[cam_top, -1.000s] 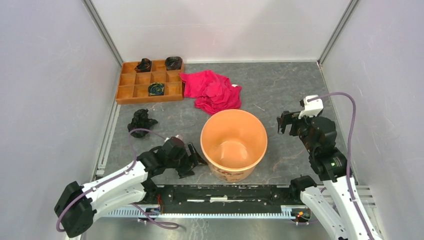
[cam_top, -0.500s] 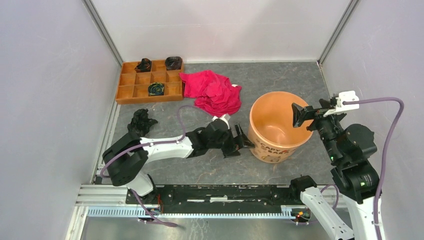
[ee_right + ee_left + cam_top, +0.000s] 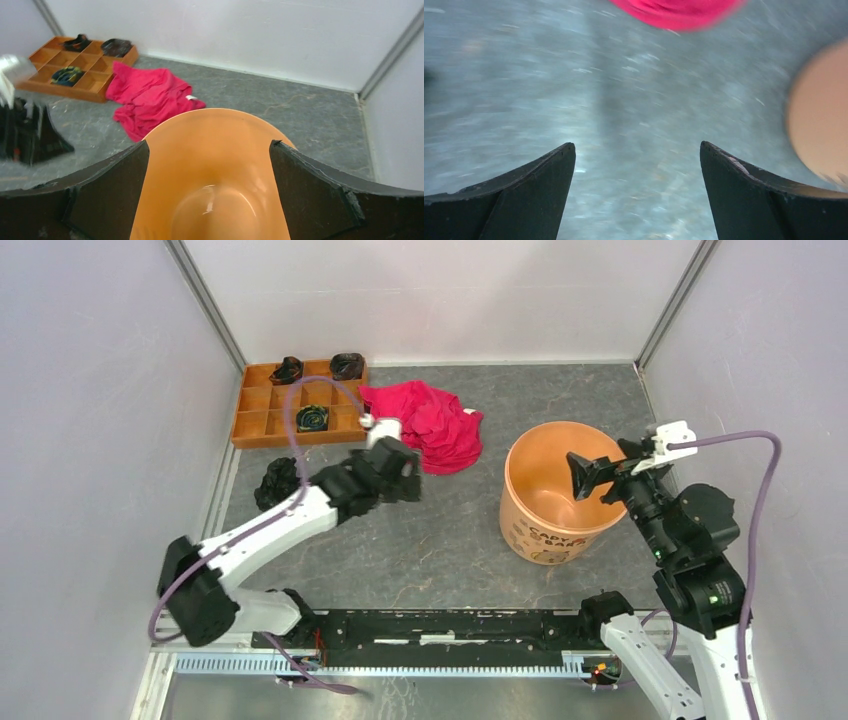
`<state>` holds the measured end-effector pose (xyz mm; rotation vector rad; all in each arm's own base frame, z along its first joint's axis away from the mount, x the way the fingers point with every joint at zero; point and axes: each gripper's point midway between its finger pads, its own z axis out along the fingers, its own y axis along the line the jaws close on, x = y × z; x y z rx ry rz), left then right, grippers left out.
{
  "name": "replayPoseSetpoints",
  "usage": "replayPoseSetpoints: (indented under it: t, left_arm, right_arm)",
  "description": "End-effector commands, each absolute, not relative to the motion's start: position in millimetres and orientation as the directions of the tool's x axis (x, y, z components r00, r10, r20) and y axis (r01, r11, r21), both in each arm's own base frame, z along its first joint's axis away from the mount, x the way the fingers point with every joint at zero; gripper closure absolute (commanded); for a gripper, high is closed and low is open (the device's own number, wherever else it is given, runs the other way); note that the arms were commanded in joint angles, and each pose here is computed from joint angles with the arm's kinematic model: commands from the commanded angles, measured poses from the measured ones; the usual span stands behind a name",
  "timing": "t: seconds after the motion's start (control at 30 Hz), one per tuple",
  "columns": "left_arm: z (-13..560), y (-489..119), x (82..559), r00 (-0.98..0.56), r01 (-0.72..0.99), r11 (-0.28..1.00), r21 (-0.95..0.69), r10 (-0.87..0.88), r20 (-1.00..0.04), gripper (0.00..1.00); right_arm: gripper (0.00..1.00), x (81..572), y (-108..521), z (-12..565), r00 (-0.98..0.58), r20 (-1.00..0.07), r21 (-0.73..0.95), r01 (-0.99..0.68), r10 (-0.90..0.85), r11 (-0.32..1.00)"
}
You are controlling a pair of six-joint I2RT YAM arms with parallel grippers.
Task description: Put the trash bags into the trash bin
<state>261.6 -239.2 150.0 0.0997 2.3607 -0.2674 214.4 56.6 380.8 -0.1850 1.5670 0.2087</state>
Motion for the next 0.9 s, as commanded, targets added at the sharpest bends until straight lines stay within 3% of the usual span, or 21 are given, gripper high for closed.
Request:
replayPoseSetpoints:
  t: [0.0, 0.13, 0.27, 0.4, 0.57, 0.7, 0.87]
  left_arm:
    - [176.4, -114.1, 287.9, -0.661, -0.023, 0.994, 0.107, 0.065, -0.748, 0.0]
    - [171.6, -28.9, 312.9, -0.636, -0.315, 0.948, 0.037, -0.182, -0.75, 0.0]
    - [169.3, 36.9, 312.4, -0.422, -0.638, 0.764, -0.091, -0.446, -0.79, 0.0]
    - [158.6, 46.6, 315.3, -0.278, -0.728, 0.654, -0.205, -0.556, -0.783, 0.0]
    - [163.7, 79.1, 303.2, -0.204, -0.839, 0.529, -0.131, -0.528, -0.825, 0.0]
    - [141.9, 90.9, 285.6, -0.216, -0.872, 0.482, -0.091, -0.544, -0.811, 0.0]
    - [99.3, 97.2, 263.3, -0.248, -0.897, 0.434, -0.08, -0.646, -0.722, 0.0]
  right_arm:
    - [0.02, 224.3, 92.3, 373.8, 0.0, -1.0, 0.006, -0.423, 0.006, 0.906]
    - [0.02, 238.5, 109.9, 369.0, -0.032, -0.999, 0.015, -0.491, -0.001, 0.871]
    - [0.02, 248.5, 129.1, 369.4, -0.081, -0.997, 0.043, -0.567, -0.004, 0.823]
    - [0.02, 246.1, 146.2, 375.7, -0.075, -0.997, 0.067, -0.644, 0.024, 0.762]
    - [0.02, 230.9, 181.5, 382.3, -0.099, -0.992, 0.129, -0.782, 0.082, 0.609]
    - [0.02, 227.1, 205.2, 380.8, -0.097, -0.993, 0.116, -0.815, 0.065, 0.567]
    - [0.02, 219.5, 255.7, 343.8, -0.187, -0.981, 0.142, -0.869, -0.05, 0.474]
